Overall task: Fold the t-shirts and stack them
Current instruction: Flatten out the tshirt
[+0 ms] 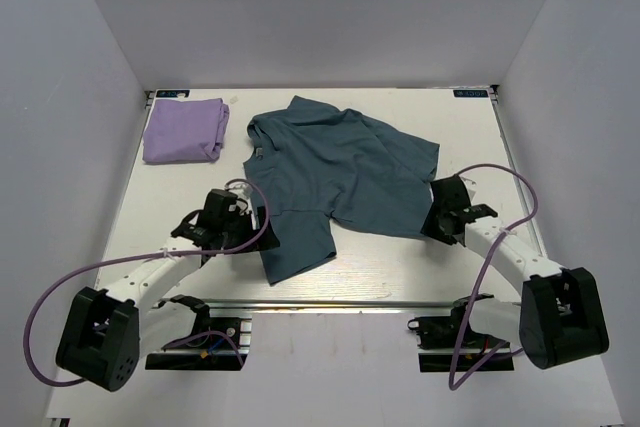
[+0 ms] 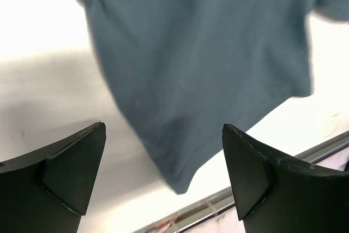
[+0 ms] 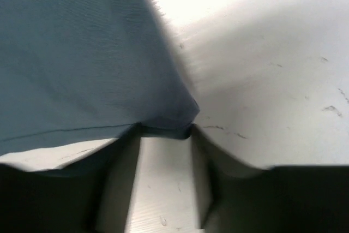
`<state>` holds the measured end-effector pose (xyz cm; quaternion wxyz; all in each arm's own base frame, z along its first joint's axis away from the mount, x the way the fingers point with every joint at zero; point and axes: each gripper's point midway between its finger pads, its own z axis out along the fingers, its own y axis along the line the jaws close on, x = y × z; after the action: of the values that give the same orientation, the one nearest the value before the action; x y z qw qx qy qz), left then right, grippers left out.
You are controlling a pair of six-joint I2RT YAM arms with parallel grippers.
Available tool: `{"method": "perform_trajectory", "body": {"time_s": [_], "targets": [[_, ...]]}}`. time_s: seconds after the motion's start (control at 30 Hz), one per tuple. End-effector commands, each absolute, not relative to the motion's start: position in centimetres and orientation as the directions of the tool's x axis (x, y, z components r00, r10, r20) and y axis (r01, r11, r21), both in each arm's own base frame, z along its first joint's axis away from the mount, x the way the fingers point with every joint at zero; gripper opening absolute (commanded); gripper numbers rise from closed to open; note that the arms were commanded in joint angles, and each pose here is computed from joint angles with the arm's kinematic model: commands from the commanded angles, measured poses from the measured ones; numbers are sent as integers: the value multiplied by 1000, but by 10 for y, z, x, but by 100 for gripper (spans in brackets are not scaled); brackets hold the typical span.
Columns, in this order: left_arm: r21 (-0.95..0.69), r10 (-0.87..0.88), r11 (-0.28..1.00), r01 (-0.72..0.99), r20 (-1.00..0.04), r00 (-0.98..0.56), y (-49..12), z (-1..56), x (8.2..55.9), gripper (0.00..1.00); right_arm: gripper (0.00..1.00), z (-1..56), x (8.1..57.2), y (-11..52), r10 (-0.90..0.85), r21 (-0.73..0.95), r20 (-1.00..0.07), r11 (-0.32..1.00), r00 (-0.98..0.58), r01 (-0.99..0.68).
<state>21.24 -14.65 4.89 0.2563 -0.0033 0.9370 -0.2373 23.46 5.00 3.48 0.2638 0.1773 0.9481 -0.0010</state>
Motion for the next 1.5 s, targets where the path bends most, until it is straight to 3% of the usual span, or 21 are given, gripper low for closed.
{"method": "perform_trajectory", "body": {"time_s": [0.0, 0.03, 0.07, 0.23, 0.37, 0.57, 0.67, 0.7, 0.73, 0.93, 1.1, 1.27, 1.47], "targets": [[-417, -127, 906, 69, -424, -897, -140, 34, 194, 96, 35, 39, 255, 65, 350, 171, -521, 937, -779, 306], [-431, -130, 900, 67, -412, -902, -144, 33, 191, 94, 7, 40, 258, 68, 332, 173, -523, 943, -785, 284], [-426, -116, 902, 73, -400, -909, -145, 28, 184, 93, 0, 40, 260, 72, 330, 190, -516, 944, -791, 270], [-384, -85, 921, 67, -364, -927, -143, 15, 173, 90, 0, 80, 286, 117, 234, 324, -585, 945, -776, 41], [-379, -52, 921, 90, -349, -936, -149, 9, 165, 86, 0, 106, 311, 143, 158, 322, -632, 944, -758, -72], [-334, 3, 936, 111, -308, -952, -149, 0, 152, 80, 0, 105, 347, 197, 32, 291, -627, 936, -778, -196], [-331, 8, 937, 110, -293, -956, -152, 3, 151, 79, 0, 74, 357, 221, -39, 249, -573, 943, -819, -219], [-321, 18, 940, 116, -292, -956, -152, 4, 150, 79, 6, 93, 373, 232, -35, 252, -610, 938, -792, -236], [-311, 23, 944, 107, -264, -964, -150, 2, 142, 79, 25, 81, 371, 231, -56, 226, -578, 948, -814, -226], [-281, 40, 954, 100, -212, -976, -148, 4, 127, 79, 88, 107, 366, 217, -44, 179, -634, 963, -772, -201], [-253, 49, 962, 106, -219, -974, -151, 12, 131, 79, 89, 108, 339, 193, -34, 155, -643, 973, -765, -173], [-242, 67, 963, 120, -220, -973, -156, 3, 136, 79, 79, 80, 328, 187, -52, 137, -590, 977, -805, -163], [-328, 70, 933, 145, -231, -970, -178, 2, 140, 66, 71, 78, 354, 205, -52, 146, -589, 975, -806, -169]]}}
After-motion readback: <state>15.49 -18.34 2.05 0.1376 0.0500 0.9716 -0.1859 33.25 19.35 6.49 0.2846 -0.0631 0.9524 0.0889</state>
